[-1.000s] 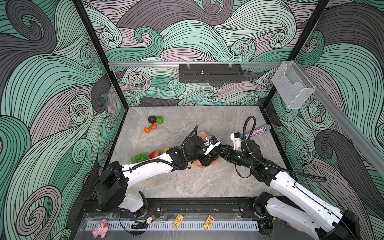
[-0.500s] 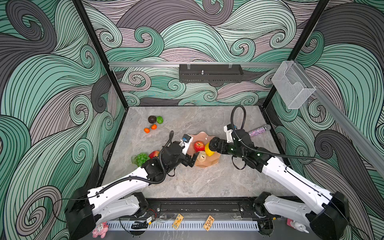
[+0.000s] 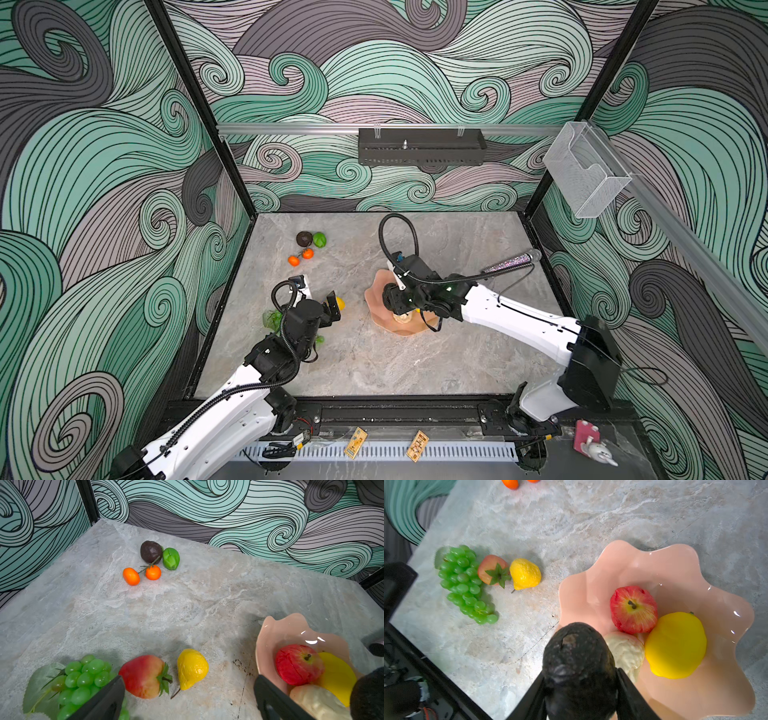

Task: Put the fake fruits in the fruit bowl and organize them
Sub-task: 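Lower the dark avocado into the bowl with the right gripper while left withdraws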

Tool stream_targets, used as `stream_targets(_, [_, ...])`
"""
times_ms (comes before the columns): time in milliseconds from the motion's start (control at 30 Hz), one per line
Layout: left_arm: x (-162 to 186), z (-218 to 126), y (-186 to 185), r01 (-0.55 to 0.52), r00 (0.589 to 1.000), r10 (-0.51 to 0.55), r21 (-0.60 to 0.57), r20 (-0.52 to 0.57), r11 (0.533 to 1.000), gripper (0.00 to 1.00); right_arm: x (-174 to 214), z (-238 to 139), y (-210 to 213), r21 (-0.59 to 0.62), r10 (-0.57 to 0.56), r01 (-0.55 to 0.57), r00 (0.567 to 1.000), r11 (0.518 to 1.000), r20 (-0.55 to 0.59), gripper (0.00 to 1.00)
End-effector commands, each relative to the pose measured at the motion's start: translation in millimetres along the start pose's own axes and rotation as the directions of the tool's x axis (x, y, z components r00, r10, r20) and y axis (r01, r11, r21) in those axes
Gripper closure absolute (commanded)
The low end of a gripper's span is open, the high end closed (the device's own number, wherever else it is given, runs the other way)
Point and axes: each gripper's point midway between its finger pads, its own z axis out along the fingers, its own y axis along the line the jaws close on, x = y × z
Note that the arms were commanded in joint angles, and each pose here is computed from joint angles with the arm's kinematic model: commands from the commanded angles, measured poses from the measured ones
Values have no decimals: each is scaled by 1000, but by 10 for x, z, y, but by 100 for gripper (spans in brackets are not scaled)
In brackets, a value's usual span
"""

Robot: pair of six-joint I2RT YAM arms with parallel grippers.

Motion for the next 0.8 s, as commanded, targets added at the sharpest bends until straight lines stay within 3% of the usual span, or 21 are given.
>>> stream_targets(0, [14, -7, 98, 38, 999, -37, -32, 14, 999, 1, 37, 95, -40, 92, -84, 87, 996, 992, -44, 51])
stream_targets(367, [42, -16, 91, 57, 998, -57, 7, 39, 998, 1, 60, 581, -37, 199, -160, 182, 980, 963, -118, 51])
stream_targets(767, [54, -27, 106, 62, 997, -63, 17, 52, 998, 1, 74, 807, -64, 243, -205, 240, 966, 940, -158, 51])
